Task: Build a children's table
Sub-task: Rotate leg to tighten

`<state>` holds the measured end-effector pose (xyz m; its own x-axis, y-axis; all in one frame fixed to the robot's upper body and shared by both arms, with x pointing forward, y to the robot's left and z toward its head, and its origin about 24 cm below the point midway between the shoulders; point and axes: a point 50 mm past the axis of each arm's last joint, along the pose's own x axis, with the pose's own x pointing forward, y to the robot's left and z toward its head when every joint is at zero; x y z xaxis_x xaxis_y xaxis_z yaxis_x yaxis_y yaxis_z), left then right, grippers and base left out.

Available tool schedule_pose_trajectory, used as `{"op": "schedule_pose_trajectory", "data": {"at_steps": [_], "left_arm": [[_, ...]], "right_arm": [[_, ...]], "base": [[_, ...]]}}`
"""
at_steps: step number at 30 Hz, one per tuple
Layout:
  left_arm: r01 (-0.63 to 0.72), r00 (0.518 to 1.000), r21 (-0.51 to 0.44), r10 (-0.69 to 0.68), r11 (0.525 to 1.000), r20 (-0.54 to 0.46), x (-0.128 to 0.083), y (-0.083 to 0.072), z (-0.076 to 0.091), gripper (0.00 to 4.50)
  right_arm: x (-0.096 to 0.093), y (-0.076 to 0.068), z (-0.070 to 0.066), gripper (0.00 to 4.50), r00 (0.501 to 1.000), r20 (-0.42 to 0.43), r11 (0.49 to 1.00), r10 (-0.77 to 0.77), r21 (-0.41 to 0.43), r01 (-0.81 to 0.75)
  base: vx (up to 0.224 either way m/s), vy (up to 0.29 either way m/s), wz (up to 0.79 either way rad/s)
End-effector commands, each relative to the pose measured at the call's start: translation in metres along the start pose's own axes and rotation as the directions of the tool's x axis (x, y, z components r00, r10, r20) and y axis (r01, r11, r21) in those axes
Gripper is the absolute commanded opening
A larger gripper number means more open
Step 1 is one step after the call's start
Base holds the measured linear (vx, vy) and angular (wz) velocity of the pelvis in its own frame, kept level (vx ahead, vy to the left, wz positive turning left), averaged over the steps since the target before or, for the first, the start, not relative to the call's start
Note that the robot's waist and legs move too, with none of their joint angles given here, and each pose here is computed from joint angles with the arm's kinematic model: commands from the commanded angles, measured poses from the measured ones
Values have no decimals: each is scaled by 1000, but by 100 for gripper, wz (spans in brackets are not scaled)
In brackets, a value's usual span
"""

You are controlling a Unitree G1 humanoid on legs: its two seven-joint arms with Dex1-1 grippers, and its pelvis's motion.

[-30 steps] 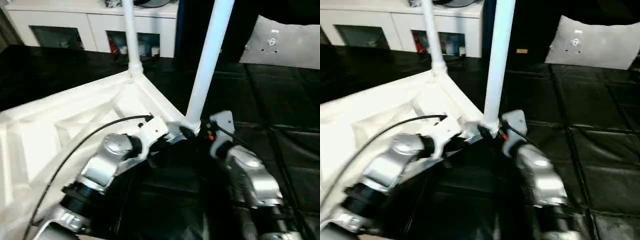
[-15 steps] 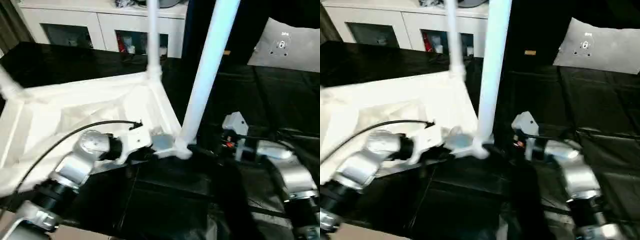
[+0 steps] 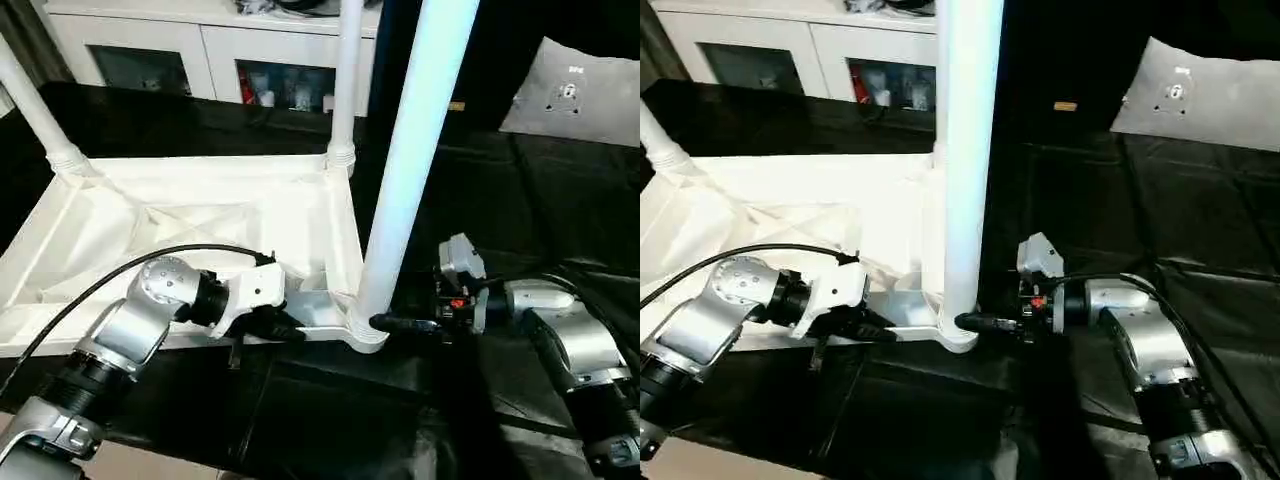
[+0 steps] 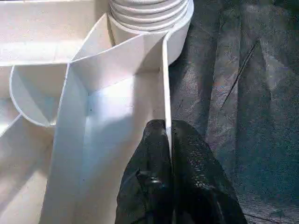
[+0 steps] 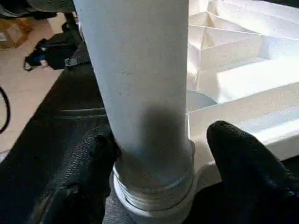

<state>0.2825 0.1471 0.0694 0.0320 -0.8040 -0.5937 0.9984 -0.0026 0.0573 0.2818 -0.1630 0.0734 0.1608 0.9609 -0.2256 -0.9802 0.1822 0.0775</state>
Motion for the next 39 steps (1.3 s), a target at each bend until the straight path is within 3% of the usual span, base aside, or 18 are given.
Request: {"op": "schedule_pose_trajectory", "data": {"at_steps": [1, 10, 17, 19, 23, 30, 31, 32, 34, 35, 36, 37, 38, 39], "left_arm": [[53, 997, 57, -56, 997, 43, 1, 0, 14, 0], [64, 997, 49, -66, 997, 29, 1, -3, 10, 0], [57, 998, 41, -58, 998, 30, 3, -3, 10, 0], [15, 999, 10, -15, 1000, 45, 6, -1, 11, 0], [-88, 992, -56, 92, 995, 85, 13, 4, 18, 0], [-190, 974, -98, 200, 977, 106, 22, 11, 28, 0], [-223, 964, -114, 237, 968, 119, 27, 13, 33, 0], [-299, 934, -164, 324, 940, 151, 43, 21, 48, 0], [-320, 923, -184, 350, 929, 159, 48, 23, 53, 0], [-350, 907, -206, 386, 914, 168, 56, 25, 59, 0], [-350, 907, -206, 386, 914, 168, 56, 25, 59, 0], [-368, 897, -220, 408, 903, 173, 60, 27, 63, 0], [-403, 876, -241, 448, 883, 179, 69, 28, 71, 0], [-403, 876, -241, 448, 883, 179, 69, 28, 71, 0]], "right_arm": [[1, -1, 4, 290, 1000, 8, 1000, 13, -3, -13], [4, 0, 1, 218, 998, 21, 996, 63, 65, -65], [8, 4, -2, 199, 996, 25, 993, 81, 89, -83], [13, 11, -4, 199, 996, 48, 989, 78, 120, -83], [29, 17, -10, 199, 993, 95, 986, -70, 156, 55], [48, 19, -14, 199, 971, 93, 962, -222, 184, 202], [56, 19, -16, 199, 955, 84, 944, -284, 200, 263], [75, 18, -16, 198, 904, 75, 887, -421, 241, 393], [81, 18, -16, 198, 883, 69, 863, -465, 258, 434], [87, 14, -14, 198, 839, 58, 813, -541, 289, 505], [87, 14, -14, 197, 839, 58, 813, -541, 289, 505], [90, 11, -14, 197, 805, 45, 775, -591, 307, 552], [94, 3, -13, 197, 730, 9, 690, -684, 335, 642], [94, 3, -13, 197, 730, 9, 690, -684, 335, 642]], "base": [[0, 0, 0], [0, 0, 0], [0, 0, 0], [0, 0, 0], [0, 0, 0], [0, 0, 0], [0, 0, 0], [0, 0, 0], [0, 0, 0], [0, 0, 0], [0, 0, 0], [0, 0, 0], [0, 0, 0], [0, 0, 0]]}}
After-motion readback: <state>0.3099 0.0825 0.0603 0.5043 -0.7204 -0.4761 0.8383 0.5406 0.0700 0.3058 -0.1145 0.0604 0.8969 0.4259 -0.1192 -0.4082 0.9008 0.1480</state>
